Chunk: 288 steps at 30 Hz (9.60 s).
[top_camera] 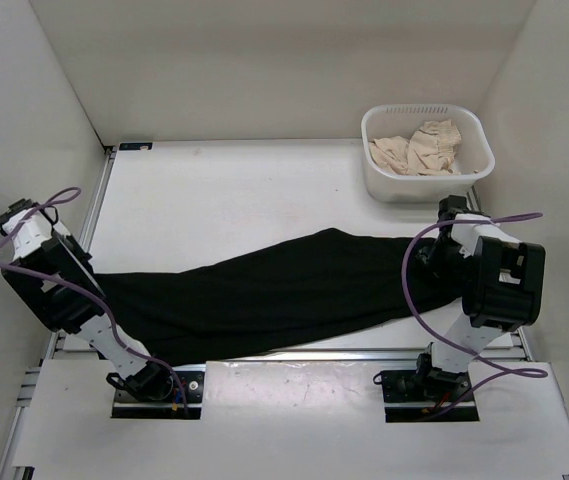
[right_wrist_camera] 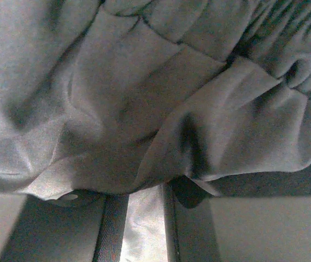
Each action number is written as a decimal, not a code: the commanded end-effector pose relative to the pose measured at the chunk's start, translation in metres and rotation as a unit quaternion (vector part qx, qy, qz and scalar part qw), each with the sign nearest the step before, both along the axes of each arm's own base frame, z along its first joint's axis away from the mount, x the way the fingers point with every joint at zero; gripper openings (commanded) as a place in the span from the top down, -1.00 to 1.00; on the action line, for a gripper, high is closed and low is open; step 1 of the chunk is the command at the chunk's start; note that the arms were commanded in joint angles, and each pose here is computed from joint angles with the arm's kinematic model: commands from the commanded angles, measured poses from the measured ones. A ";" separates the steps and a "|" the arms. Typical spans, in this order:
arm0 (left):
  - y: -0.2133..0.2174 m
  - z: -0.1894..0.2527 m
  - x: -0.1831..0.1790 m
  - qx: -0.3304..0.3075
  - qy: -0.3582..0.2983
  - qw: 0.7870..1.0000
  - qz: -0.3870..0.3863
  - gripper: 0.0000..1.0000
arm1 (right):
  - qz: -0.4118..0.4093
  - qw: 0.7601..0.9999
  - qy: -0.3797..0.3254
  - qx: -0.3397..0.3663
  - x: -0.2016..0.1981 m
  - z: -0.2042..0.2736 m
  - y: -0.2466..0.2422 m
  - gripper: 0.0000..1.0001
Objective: Fold and stack the trousers
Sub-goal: Fold the trousers
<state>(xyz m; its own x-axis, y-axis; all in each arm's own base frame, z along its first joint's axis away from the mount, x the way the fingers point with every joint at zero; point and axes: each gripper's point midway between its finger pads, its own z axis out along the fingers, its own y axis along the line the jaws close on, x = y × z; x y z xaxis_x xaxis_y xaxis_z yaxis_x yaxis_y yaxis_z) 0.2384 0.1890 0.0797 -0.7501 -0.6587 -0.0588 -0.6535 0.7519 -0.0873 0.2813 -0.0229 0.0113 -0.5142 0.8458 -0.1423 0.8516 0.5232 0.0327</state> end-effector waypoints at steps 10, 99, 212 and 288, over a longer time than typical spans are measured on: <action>0.009 -0.019 -0.029 0.039 0.076 0.996 -0.001 0.48 | 0.060 0.998 0.027 -0.019 0.012 0.003 -0.007 -0.34; 0.042 -0.037 0.151 0.165 -0.102 0.977 -0.085 0.72 | 0.291 0.940 -0.090 -0.157 0.067 0.065 0.117 -0.02; -0.033 -0.068 0.002 0.122 0.134 0.972 -0.148 0.07 | 0.774 0.510 -0.368 -0.074 -0.059 0.195 0.542 -0.85; -0.294 -0.088 0.074 -0.169 0.062 0.900 -0.398 0.72 | 0.772 0.582 -0.235 0.097 -0.029 0.149 0.520 1.00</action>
